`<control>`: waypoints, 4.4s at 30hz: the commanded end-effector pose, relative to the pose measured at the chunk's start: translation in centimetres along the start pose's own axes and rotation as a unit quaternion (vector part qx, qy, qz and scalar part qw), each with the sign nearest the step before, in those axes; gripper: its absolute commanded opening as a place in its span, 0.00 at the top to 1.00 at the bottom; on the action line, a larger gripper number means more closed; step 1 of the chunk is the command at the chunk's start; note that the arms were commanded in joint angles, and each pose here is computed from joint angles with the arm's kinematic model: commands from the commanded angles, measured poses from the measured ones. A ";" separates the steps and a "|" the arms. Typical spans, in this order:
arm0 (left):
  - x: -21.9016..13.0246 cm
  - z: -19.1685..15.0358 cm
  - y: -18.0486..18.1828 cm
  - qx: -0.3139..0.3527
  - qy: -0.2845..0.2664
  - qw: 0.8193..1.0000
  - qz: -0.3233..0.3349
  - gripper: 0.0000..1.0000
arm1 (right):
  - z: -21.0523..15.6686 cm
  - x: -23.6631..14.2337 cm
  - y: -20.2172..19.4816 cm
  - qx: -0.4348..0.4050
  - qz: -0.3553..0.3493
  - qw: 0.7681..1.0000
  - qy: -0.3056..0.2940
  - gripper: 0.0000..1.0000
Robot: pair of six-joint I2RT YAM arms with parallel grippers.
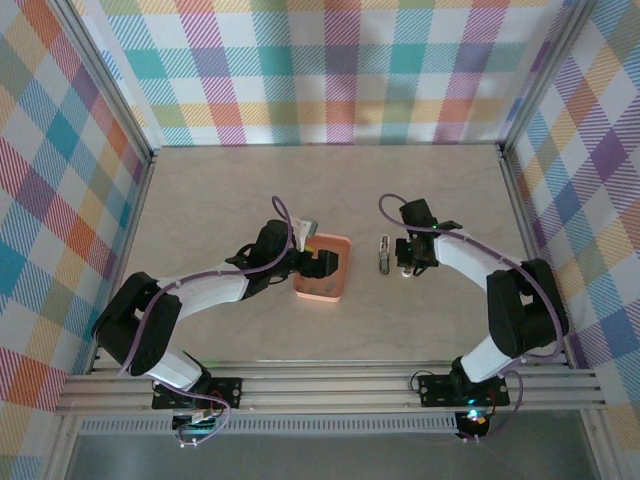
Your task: Load the staples into the stapler
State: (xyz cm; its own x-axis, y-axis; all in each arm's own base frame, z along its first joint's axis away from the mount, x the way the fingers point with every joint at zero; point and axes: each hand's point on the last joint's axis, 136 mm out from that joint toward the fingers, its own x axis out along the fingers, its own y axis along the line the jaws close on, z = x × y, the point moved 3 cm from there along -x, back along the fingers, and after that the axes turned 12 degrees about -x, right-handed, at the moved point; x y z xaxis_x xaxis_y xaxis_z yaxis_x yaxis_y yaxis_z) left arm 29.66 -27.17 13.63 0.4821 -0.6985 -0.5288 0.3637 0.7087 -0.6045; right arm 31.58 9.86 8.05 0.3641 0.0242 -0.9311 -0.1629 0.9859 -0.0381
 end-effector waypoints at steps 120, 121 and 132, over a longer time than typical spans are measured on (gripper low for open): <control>-0.2 0.1 -0.8 0.015 -0.002 1.000 -0.008 0.10 | 0.2 0.8 -0.3 -0.007 0.003 1.000 0.030 0.86; -0.2 0.1 -0.8 0.015 -0.002 1.000 -0.008 0.10 | 0.2 0.8 -0.3 -0.007 0.001 0.999 0.031 0.86; 0.0 0.1 -0.7 0.015 0.000 1.000 -0.007 0.10 | 0.4 0.6 -0.3 -0.007 0.002 1.000 0.028 0.86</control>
State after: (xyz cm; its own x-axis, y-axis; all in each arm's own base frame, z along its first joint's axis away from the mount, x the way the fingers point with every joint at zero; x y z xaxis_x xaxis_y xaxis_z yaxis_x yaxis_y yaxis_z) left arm 29.65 -27.15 13.59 0.4816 -0.6976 -0.5304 0.3626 0.7096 -0.6041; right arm 31.88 9.83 7.11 0.3013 0.0201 -0.9533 -0.1724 0.9845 -0.0337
